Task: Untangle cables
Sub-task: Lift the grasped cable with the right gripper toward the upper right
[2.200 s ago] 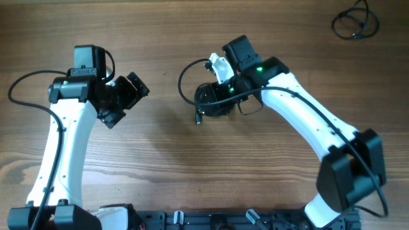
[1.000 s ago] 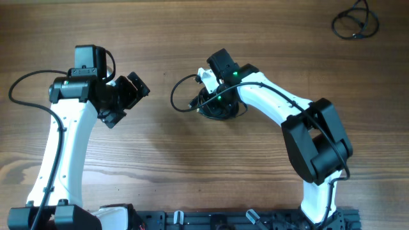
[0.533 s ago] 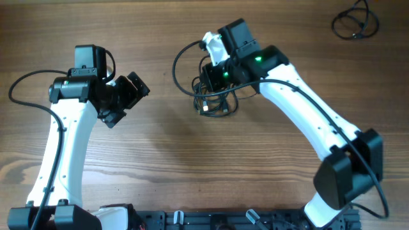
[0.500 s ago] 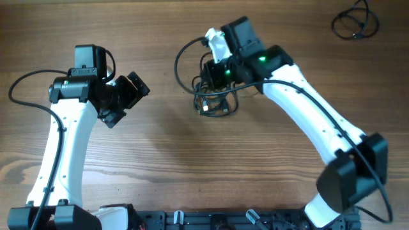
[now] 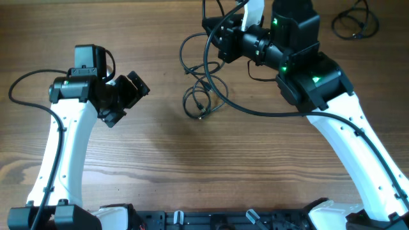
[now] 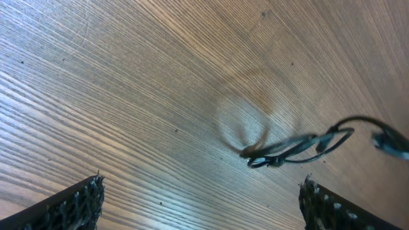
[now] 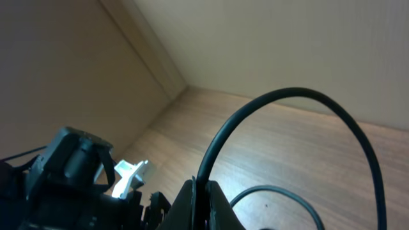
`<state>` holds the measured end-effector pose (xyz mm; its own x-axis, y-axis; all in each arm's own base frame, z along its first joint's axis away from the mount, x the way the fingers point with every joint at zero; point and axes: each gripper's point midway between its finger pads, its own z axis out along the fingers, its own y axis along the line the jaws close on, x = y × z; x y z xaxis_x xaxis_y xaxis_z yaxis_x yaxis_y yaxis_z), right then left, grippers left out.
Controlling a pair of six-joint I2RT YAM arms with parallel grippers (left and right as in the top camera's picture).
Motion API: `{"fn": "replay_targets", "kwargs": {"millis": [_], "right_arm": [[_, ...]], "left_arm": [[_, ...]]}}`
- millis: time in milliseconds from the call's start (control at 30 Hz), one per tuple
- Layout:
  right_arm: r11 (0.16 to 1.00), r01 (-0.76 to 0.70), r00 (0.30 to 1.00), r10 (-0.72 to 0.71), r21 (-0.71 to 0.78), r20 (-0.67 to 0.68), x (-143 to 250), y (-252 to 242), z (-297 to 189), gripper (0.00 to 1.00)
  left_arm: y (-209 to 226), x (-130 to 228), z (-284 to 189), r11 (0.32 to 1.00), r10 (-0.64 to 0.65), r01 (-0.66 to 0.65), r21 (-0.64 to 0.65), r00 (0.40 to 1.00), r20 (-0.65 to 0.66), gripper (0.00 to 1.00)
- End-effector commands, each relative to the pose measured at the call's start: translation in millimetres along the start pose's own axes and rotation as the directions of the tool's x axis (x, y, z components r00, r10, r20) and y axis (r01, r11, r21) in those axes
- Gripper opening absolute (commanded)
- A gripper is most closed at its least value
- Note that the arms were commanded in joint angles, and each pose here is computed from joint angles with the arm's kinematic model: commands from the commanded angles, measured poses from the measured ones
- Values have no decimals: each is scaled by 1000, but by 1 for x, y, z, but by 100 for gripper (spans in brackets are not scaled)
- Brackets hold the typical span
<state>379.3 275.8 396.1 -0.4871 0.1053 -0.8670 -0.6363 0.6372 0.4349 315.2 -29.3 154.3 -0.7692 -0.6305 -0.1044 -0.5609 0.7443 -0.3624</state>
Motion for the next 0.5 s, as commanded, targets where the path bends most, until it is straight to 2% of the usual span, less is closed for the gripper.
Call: {"fn": "replay_targets", "kwargs": {"millis": [0, 100, 167, 267, 367, 467], "right_arm": [[999, 8, 997, -11, 37, 71, -21, 0, -10, 4], [976, -8, 994, -15, 218, 104, -24, -32, -14, 4], [959, 2, 993, -34, 285, 109, -25, -44, -16, 4], [971, -23, 993, -6, 236, 120, -27, -36, -15, 4], [942, -61, 979, -9, 329, 205, -43, -52, -21, 4], [977, -97, 958, 40, 192, 284, -64, -25, -23, 4]], "left_arm": [[0, 0, -1, 1000, 23, -23, -3, 1000, 5, 100], [0, 0, -1, 1000, 23, -23, -3, 1000, 5, 100], [0, -1, -1, 1000, 23, -23, -2, 1000, 6, 100], [0, 0, -1, 1000, 23, -23, -3, 1000, 5, 100], [0, 0, -1, 1000, 23, -23, -3, 1000, 5, 100], [0, 0, -1, 1000, 23, -23, -2, 1000, 5, 100]]}}
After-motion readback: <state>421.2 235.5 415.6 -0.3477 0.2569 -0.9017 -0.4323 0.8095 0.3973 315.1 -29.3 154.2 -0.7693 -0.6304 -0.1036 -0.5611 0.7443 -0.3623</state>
